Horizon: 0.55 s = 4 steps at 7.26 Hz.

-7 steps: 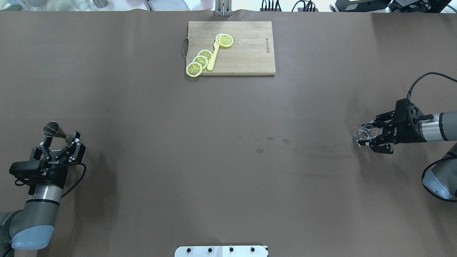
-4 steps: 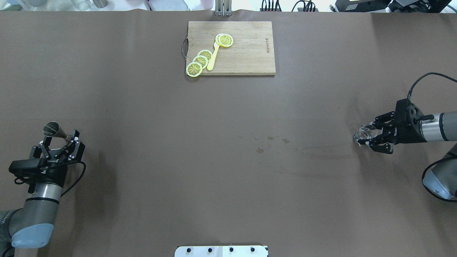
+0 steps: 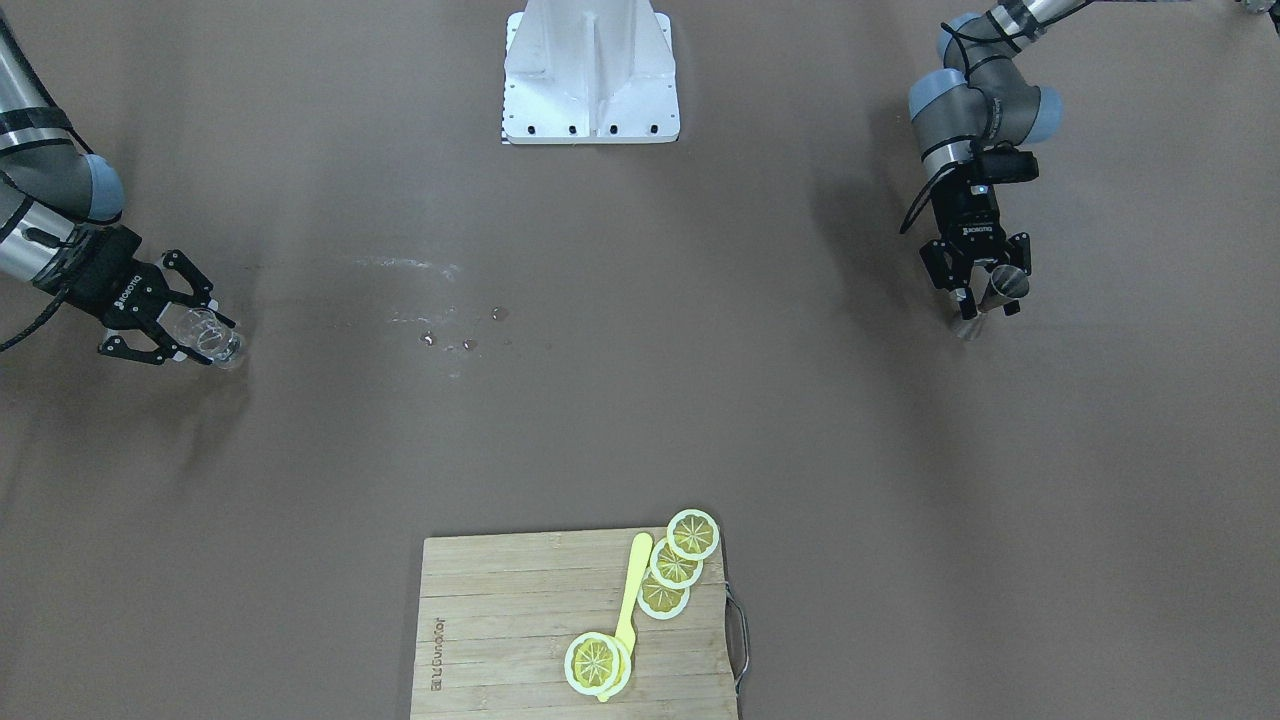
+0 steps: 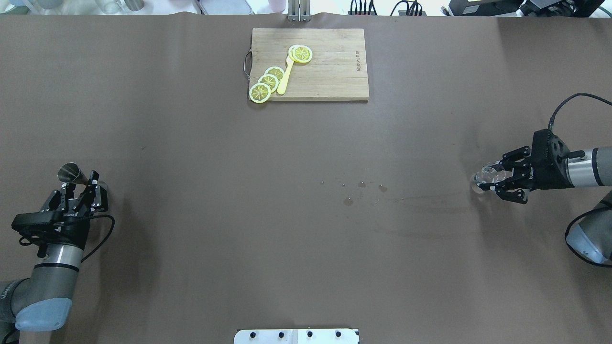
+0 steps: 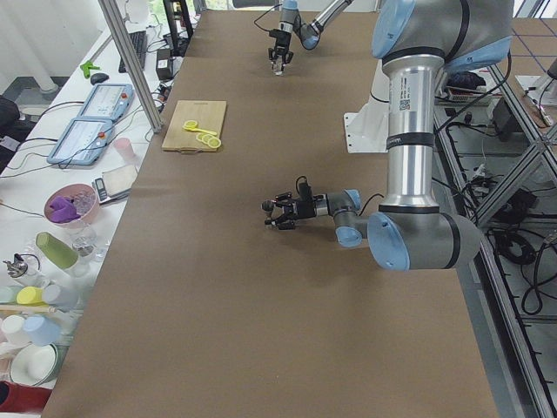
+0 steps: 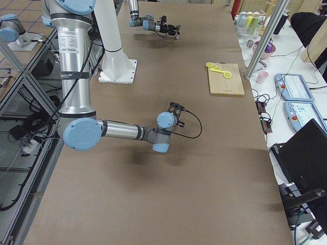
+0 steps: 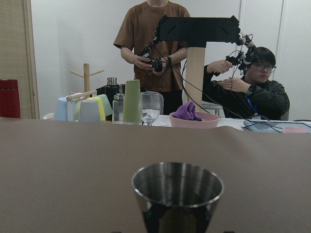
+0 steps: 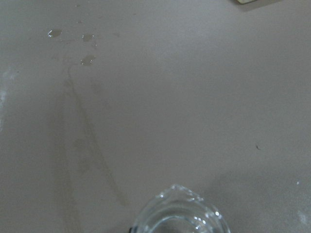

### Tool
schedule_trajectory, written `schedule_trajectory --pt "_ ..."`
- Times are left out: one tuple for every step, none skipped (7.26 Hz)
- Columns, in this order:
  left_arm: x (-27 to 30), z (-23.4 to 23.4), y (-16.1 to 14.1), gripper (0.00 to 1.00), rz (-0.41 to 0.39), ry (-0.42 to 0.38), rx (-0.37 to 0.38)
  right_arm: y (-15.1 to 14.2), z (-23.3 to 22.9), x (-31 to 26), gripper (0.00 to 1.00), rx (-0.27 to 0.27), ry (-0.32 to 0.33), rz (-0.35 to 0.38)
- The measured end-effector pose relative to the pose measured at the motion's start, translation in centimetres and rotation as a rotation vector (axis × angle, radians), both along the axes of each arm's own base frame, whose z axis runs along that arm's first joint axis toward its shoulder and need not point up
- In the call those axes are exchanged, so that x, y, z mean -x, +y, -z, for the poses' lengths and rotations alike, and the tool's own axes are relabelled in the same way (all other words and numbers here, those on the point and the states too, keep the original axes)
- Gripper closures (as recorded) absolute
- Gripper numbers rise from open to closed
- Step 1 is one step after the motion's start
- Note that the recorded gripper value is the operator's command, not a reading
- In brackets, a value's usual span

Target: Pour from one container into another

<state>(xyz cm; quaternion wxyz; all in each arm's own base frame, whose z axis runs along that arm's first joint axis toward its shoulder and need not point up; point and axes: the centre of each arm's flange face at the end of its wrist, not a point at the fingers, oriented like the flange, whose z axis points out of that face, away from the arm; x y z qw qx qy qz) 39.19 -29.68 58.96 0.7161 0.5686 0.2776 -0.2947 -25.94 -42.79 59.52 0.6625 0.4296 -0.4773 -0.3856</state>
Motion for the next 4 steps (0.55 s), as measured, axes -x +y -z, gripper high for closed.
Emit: schedule_trajectory --pt "0.0 0.0 0.0 0.57 0.000 -0.001 0.000 -0.5 0.6 -0.7 1.00 0.000 -0.007 0.005" --pt "0.0 0.0 0.0 0.59 0.000 -0.001 0.000 -0.9 0.9 -1.3 1.00 0.008 -0.009 0.014" --pt "0.0 0.0 0.0 0.63 0.000 -0.002 0.000 -1.8 1.5 -1.8 1.00 0.026 -0.006 0.024" --pt "0.0 0.0 0.0 0.70 0.000 -0.002 0.000 -3.2 2.6 -2.1 1.00 0.045 -0.003 0.031"
